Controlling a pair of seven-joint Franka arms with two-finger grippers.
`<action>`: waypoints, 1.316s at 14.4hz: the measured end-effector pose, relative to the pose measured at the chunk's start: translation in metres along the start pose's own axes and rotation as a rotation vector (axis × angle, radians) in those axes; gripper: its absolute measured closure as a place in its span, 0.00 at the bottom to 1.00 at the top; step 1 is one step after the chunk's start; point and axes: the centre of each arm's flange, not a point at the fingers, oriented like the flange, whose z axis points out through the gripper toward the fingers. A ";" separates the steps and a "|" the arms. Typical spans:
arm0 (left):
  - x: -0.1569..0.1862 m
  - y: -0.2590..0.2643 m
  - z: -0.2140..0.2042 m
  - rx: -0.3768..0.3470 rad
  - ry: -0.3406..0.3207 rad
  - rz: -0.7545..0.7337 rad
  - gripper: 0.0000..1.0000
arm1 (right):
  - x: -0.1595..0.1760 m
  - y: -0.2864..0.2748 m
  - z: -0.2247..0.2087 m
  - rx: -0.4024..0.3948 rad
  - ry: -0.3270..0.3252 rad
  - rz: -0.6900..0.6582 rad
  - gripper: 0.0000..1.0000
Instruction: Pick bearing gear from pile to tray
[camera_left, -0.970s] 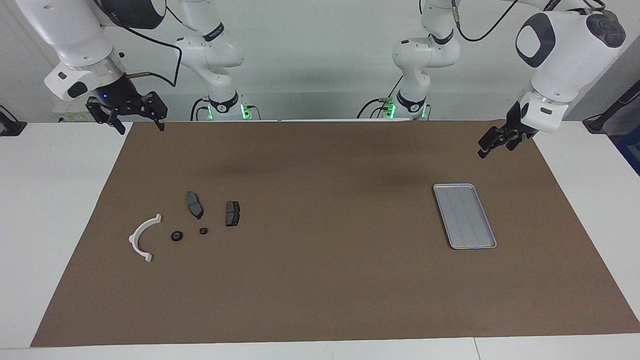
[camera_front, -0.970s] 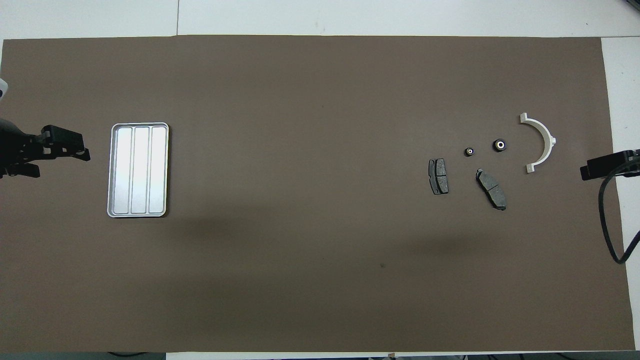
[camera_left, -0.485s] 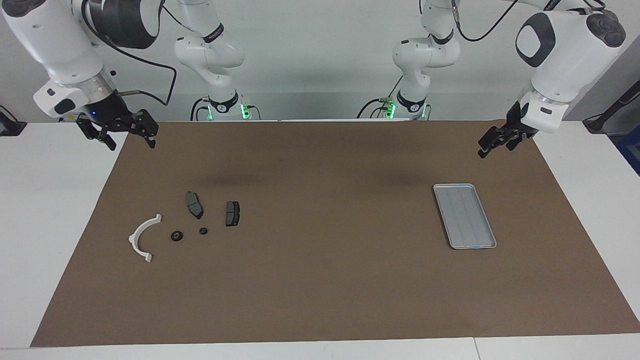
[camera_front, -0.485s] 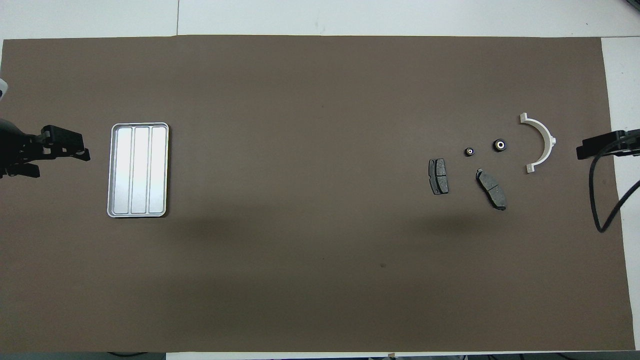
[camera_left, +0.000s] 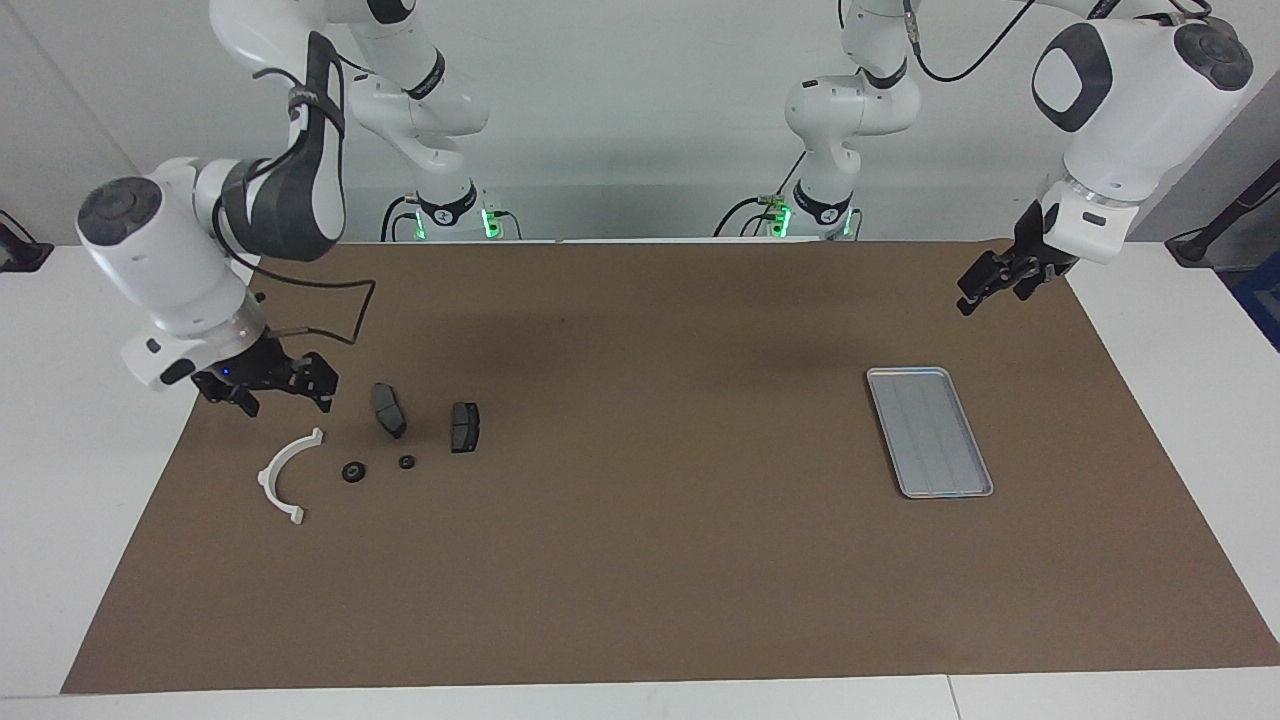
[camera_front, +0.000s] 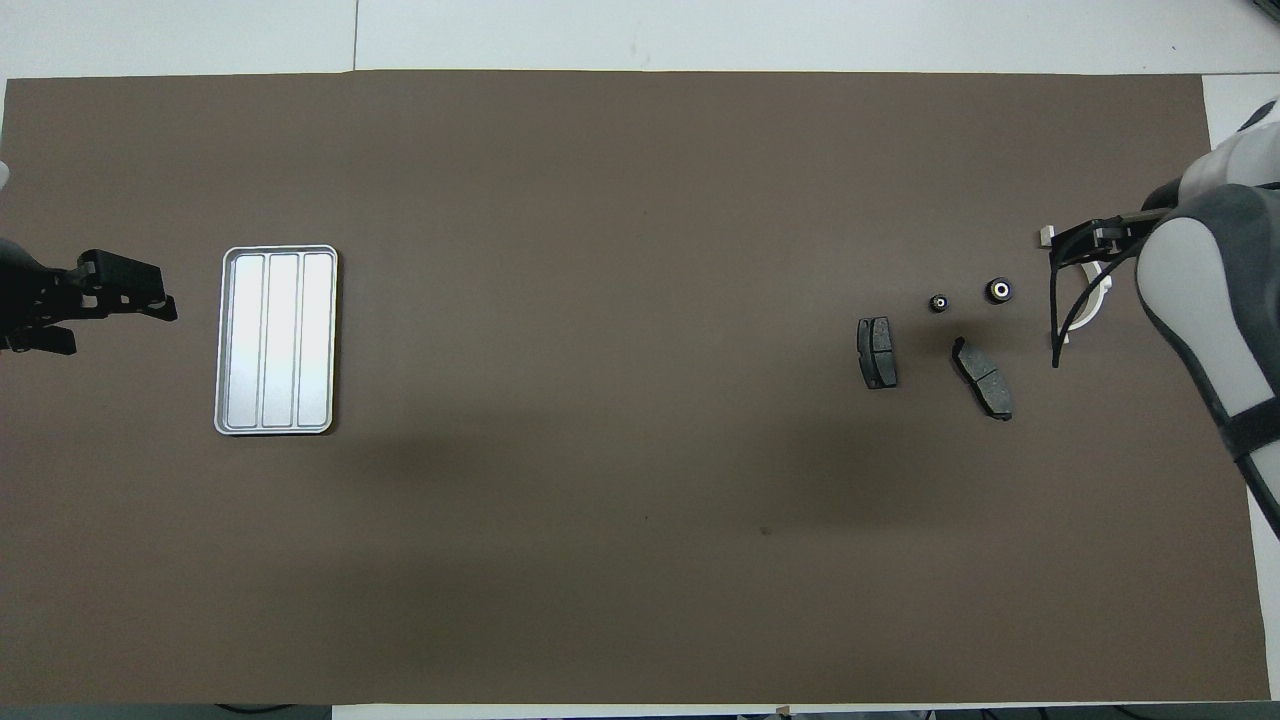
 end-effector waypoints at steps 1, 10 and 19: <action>-0.001 0.000 -0.002 -0.001 0.003 0.000 0.00 | 0.006 0.000 0.022 0.001 -0.013 -0.001 0.00; 0.000 -0.006 -0.003 -0.002 0.005 -0.011 0.00 | 0.018 -0.028 0.078 0.005 -0.053 -0.047 0.00; -0.001 -0.001 -0.003 -0.001 0.004 -0.001 0.00 | 0.026 -0.030 0.108 0.000 -0.037 -0.051 0.00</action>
